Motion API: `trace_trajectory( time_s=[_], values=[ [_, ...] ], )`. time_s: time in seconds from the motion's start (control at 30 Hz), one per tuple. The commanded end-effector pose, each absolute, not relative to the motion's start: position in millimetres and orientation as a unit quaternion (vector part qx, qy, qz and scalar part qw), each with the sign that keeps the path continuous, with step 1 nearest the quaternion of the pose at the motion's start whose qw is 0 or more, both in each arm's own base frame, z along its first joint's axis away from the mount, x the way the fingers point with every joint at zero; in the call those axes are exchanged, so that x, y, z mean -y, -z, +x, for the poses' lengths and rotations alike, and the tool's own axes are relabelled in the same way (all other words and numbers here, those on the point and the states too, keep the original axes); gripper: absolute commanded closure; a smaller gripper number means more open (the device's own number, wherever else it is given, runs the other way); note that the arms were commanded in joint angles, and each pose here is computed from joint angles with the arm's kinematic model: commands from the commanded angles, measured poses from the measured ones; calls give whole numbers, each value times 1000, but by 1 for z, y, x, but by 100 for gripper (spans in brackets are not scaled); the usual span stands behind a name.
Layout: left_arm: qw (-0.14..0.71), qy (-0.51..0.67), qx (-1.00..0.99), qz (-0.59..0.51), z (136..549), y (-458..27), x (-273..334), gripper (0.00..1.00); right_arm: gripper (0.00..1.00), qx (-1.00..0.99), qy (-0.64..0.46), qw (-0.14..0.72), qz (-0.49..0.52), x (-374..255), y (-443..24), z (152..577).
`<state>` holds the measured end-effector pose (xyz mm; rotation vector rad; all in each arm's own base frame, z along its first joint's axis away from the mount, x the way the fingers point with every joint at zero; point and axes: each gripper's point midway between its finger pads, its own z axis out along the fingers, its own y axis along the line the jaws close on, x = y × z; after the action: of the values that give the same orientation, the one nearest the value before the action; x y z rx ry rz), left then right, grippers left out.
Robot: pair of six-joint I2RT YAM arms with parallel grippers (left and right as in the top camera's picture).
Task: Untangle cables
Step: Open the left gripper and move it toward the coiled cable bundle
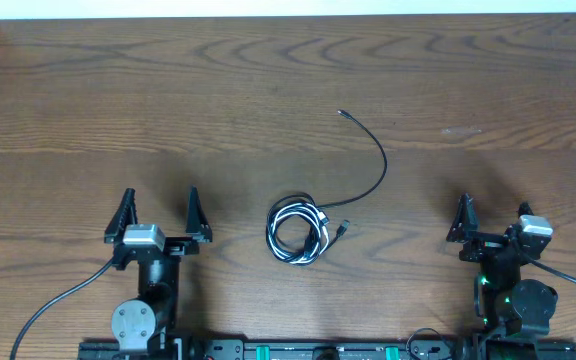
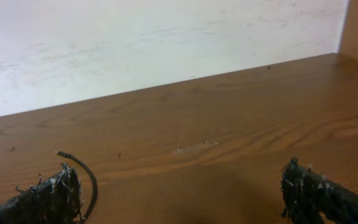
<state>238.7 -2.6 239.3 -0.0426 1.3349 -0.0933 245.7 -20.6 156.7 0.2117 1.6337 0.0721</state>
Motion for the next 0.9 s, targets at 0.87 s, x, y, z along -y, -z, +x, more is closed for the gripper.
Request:
trace_trajectory(
  time_s=[0.87],
  values=[
    [590,123,-798,19,243,-380,36,0,1,-727,-31,679,100,23,-156,245]
  ],
)
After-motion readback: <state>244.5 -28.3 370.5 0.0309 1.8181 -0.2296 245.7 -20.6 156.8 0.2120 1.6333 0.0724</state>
